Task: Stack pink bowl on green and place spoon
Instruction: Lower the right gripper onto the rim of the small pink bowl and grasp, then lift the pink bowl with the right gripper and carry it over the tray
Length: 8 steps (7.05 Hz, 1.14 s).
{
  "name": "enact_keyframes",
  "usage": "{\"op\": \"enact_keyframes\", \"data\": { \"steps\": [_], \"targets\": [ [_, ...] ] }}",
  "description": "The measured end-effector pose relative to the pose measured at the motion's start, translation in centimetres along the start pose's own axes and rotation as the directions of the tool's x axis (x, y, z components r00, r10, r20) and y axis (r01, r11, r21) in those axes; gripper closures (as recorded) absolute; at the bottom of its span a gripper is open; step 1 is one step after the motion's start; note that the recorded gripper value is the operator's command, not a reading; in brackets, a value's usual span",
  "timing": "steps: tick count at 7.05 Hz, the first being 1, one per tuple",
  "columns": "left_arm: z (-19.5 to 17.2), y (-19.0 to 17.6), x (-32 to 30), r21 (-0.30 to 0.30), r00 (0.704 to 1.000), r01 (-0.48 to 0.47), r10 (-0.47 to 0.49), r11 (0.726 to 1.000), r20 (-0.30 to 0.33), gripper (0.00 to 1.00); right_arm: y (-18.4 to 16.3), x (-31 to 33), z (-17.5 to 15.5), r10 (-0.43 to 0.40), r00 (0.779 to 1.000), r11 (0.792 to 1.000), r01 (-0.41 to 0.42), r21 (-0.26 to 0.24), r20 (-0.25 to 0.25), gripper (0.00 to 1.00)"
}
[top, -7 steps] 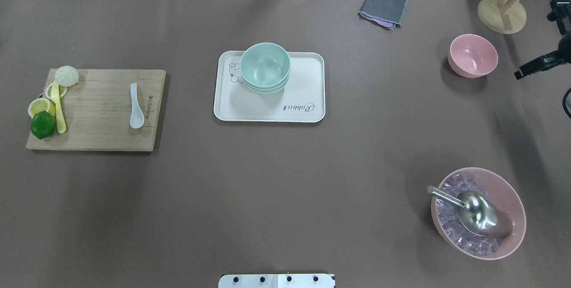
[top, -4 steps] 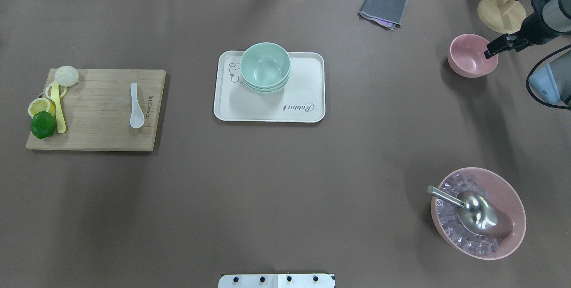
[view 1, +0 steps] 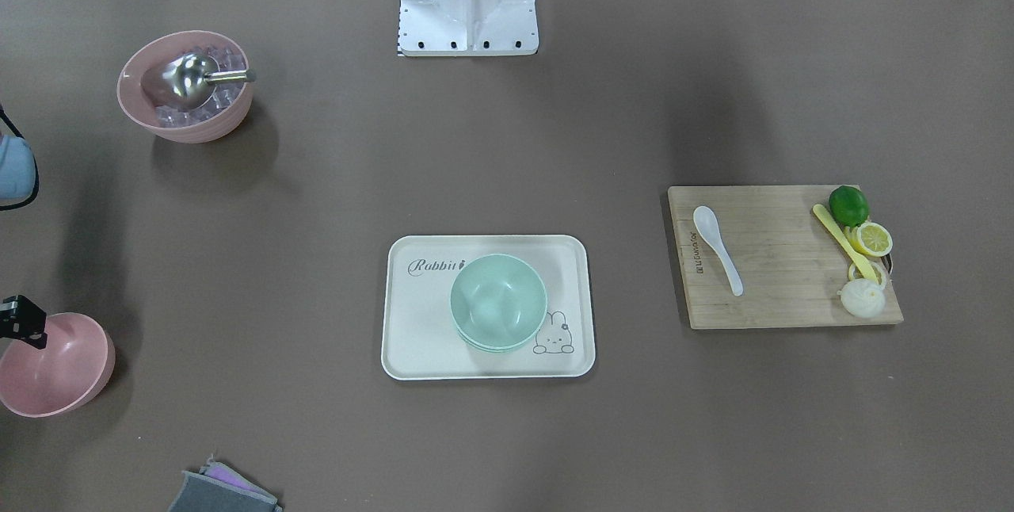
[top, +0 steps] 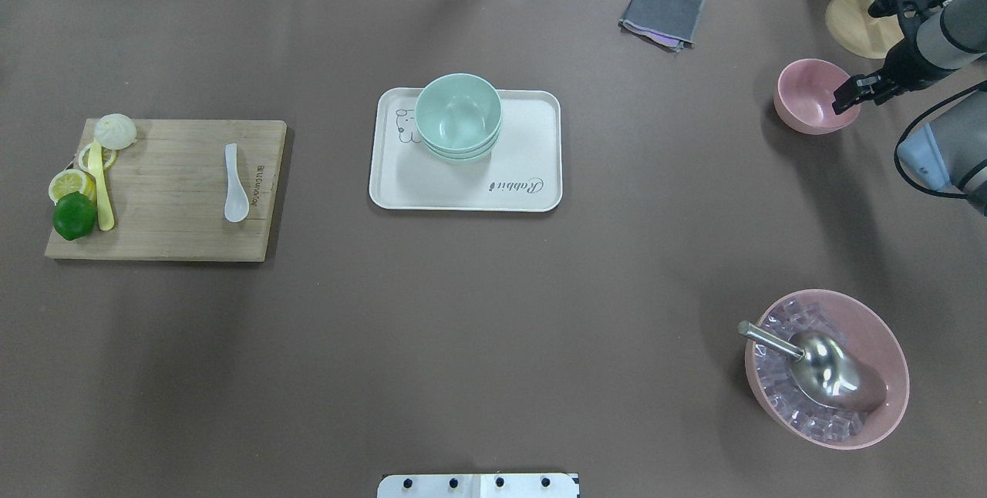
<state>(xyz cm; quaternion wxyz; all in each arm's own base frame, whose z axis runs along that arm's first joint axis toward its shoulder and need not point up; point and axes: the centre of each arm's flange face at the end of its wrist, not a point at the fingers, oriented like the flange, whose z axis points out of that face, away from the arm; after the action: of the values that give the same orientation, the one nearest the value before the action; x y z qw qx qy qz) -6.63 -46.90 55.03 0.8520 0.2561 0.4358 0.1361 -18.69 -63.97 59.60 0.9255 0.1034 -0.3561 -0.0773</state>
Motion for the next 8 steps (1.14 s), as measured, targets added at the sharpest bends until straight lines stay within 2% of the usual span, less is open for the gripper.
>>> {"op": "enact_keyframes", "data": {
  "steps": [1,2,5,7,8],
  "targets": [
    [0.0,0.0,0.0,0.000,1.000,0.000,0.000,1.000,0.000,0.02,0.1,0.0,0.3,0.000,1.000,1.000,0.000,-0.004,-0.003,0.89],
    [0.0,0.0,0.0,0.000,1.000,0.000,0.000,1.000,0.000,0.02,0.1,0.0,0.4,0.013,1.000,1.000,-0.013,-0.005,-0.006,1.00],
    [0.0,0.0,0.1,0.003,1.000,-0.004,0.004,1.000,0.000,0.02,-0.7,-1.0,-0.5,0.043,0.999,0.999,-0.043,0.016,0.001,1.00],
    [0.0,0.0,0.0,0.003,1.000,-0.004,0.004,1.000,0.000,0.02,-2.4,-3.9,-3.3,0.041,0.999,0.997,-0.043,0.071,0.033,1.00],
    [0.0,0.0,0.1,0.003,1.000,-0.003,0.003,1.000,0.000,0.02,-3.8,-7.2,-4.9,0.058,0.996,0.993,-0.065,0.103,0.064,1.00]
  ]
}}
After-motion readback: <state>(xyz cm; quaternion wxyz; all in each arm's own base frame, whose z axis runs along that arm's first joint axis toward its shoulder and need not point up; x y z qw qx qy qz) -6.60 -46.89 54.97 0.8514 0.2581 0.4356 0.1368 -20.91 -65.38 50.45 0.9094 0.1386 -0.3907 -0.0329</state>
